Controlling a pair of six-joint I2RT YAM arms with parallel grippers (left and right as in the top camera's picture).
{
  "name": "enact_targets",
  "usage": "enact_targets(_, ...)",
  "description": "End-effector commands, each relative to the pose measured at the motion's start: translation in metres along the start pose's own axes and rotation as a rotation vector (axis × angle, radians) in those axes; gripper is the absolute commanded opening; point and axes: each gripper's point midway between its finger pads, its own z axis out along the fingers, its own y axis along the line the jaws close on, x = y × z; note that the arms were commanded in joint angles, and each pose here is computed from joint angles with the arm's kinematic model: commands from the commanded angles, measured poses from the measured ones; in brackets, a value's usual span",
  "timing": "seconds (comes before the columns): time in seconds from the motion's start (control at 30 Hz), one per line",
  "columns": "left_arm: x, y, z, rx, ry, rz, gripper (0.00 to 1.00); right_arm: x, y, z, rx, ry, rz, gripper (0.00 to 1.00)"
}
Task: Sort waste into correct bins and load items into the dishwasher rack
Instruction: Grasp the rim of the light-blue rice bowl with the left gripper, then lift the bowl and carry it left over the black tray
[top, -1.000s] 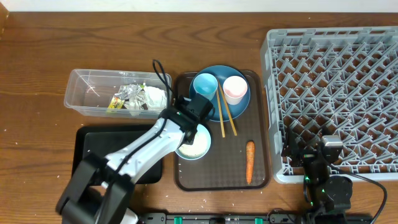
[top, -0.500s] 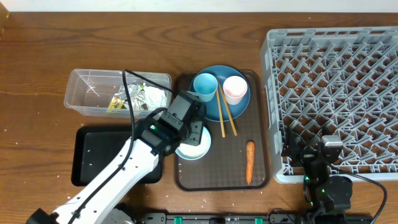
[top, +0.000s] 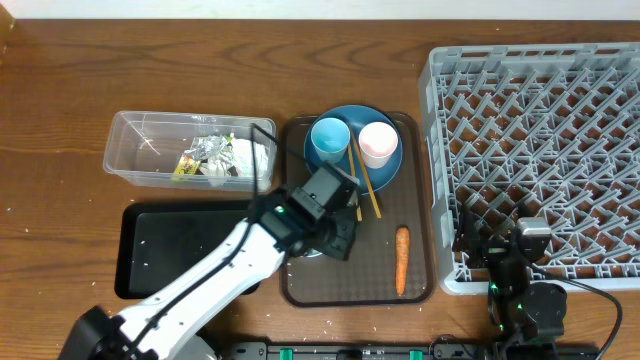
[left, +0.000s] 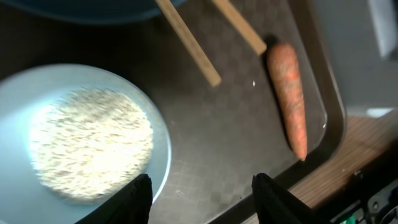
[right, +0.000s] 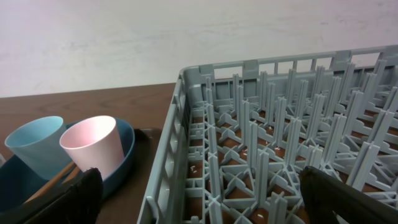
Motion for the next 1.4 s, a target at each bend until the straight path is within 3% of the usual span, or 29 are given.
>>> enact_targets(0.0,0.004,-0.004,0.011,0.000,0.043,0.017,0.54,0.002,0.002,0.000,-0.008,0.007,0.010,0.99)
enact_targets(0.2,0.010,0.001,0.034,-0.027,0.100,0.013,0.54,0.002,0.002,0.000,-0.008,0.007,0.010,0.99)
enact_targets(0.4,0.003,0.023,0.045,-0.153,0.074,0.017,0.54,0.002,0.002,0.000,-0.008,0.007,0.010,0.99)
enact_targets(0.77,0.003,0.029,0.069,-0.171,0.095,0.015,0.53,0.002,0.002,0.000,-0.008,0.007,0.010,0.99)
enact_targets(0.97,0.002,0.039,0.077,-0.218,0.093,0.017,0.39,0.002,0.002,0.000,-0.008,0.007,0.010,0.99)
enact_targets(1.1,0.000,0.039,0.077,-0.218,0.085,0.018,0.20,0.002,0.002,0.000,-0.008,0.007,0.010,0.99)
enact_targets(1.23,-0.001,0.039,0.077,-0.218,0.082,0.018,0.19,0.002,0.002,0.000,-0.008,0.007,0.010,0.99)
enact_targets(1.3,-0.002,0.039,0.077,-0.219,0.078,0.018,0.08,0.002,0.002,0.000,-0.008,0.007,0.010,0.99)
enact_targets(1.37,-0.003,0.038,0.077,-0.217,0.072,0.018,0.06,0.002,0.002,0.000,-0.008,0.007,0.010,0.99)
